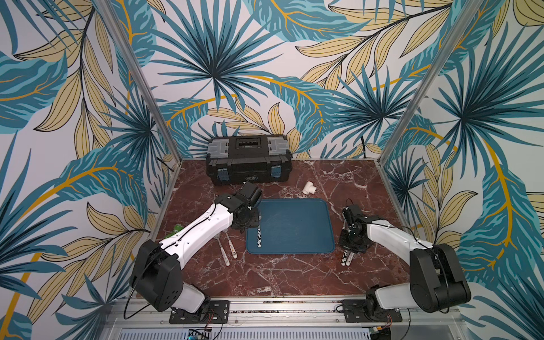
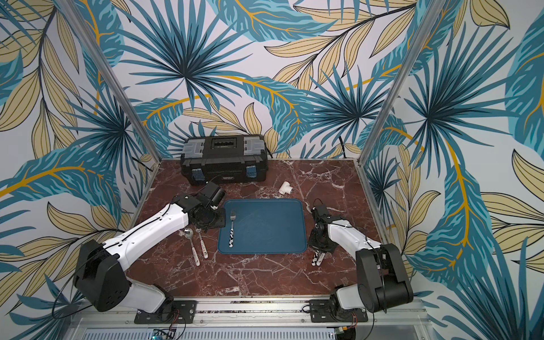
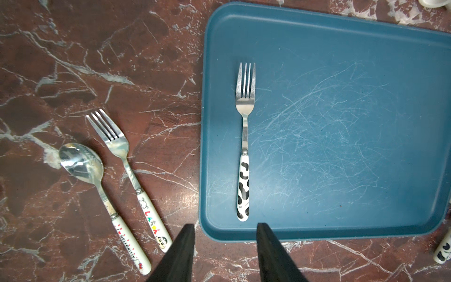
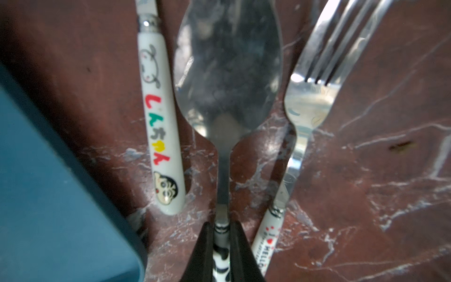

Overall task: Set the spoon and fork side by side
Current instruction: Pick up the spoon from the center of the board, then place the spoon on the tray.

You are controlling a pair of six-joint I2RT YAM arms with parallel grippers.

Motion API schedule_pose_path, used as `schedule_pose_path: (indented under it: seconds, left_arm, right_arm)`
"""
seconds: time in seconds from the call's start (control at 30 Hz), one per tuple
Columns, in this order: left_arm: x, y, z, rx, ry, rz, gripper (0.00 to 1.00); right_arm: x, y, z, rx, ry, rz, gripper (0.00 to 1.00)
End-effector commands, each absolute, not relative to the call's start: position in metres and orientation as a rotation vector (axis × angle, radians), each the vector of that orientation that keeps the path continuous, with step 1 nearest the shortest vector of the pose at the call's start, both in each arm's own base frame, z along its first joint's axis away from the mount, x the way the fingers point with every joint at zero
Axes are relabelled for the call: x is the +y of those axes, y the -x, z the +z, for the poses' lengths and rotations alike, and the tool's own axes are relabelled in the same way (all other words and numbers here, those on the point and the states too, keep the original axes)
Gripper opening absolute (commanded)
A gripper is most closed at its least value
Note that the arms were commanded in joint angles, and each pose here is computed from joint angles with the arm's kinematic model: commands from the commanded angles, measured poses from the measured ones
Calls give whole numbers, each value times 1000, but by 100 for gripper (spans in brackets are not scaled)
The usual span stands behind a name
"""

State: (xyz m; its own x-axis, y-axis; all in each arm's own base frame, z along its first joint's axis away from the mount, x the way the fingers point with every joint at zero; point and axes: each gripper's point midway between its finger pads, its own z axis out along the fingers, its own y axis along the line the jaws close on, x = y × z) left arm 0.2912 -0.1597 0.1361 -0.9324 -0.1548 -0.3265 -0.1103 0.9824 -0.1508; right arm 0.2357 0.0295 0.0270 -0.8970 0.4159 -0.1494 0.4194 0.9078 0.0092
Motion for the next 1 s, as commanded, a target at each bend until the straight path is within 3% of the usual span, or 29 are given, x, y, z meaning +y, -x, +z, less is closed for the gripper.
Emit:
schedule_pose_path:
  seconds: [0.0,0.13,0.33,0.67,0.97]
  left_arm:
    - [-145,-287,148,2718,211,-150,45]
    - [-134,-286,171,2595,241,-179,43]
    - [-122,-279,182,2552,272,-163,43]
    - [-110,-263,183,2562,292,-153,43]
    - [-99,-255,180,2565,340,-141,43]
  right_arm:
    - [26,-238,53,2872,-600,-87,8]
    - [46,-248,86,2848,-470,-80,5]
    - [137,-264,117,2830,-234,47,4]
    - [304,-279,104,2862,84,190,4]
    - [350,-291,76,2910,32,246,4]
